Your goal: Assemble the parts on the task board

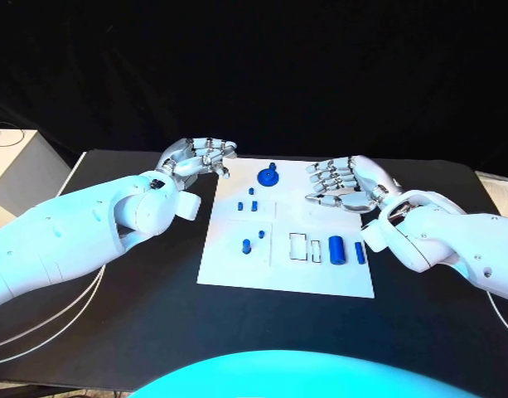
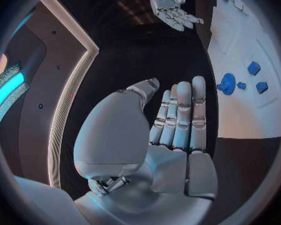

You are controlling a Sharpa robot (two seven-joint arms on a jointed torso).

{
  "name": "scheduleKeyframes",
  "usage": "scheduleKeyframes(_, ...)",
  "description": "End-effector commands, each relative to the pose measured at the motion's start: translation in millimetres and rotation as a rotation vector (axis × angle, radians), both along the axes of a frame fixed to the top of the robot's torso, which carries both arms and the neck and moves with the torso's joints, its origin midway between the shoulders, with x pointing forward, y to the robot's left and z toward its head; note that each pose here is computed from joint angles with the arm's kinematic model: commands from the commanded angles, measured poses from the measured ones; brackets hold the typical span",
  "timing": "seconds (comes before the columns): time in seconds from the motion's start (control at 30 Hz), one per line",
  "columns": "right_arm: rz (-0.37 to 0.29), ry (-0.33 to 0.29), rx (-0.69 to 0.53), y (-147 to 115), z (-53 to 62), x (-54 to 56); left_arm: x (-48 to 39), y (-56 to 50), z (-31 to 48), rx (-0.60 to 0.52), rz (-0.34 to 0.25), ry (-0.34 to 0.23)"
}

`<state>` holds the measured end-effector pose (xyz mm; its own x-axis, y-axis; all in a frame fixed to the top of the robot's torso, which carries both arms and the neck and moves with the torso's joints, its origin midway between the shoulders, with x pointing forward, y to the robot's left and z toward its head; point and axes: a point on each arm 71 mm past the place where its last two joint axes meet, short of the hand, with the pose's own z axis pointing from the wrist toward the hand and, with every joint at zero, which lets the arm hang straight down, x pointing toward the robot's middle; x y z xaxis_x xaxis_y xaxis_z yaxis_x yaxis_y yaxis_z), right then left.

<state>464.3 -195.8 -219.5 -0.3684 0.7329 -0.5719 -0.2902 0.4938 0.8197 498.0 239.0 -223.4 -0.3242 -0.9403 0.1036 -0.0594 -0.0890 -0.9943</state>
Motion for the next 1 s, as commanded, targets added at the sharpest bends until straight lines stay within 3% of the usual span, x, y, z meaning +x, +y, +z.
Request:
scheduleKeyframes(0.03, 0.024, 0.062, 0.055, -9.4, -0.2, -1.1, -1.0, -2.6, -0.4, -0.025, -0.014, -0.013)
scheduleKeyframes(0.33, -0.012, 0.054, -0.023, -40.0, 1.4, -7.5, -3.6, -3.3, -5.2, -0.03, -0.017, -0.006)
scheduleKeyframes(0.57, -0.088, 0.071, -0.103, -64.5, -0.2, -19.8, -6.9, -3.7, -7.7, -0.033, -0.021, 0.0)
scheduleKeyframes(0.73, -0.134, 0.098, -0.195, -74.8, -5.9, -31.7, -9.4, -3.8, -8.5, -0.034, -0.026, 0.004)
scheduleKeyframes(1.0, -0.169, 0.195, -0.423, -71.4, -22.7, -52.4, -12.3, -4.1, -9.5, -0.034, -0.032, 0.01)
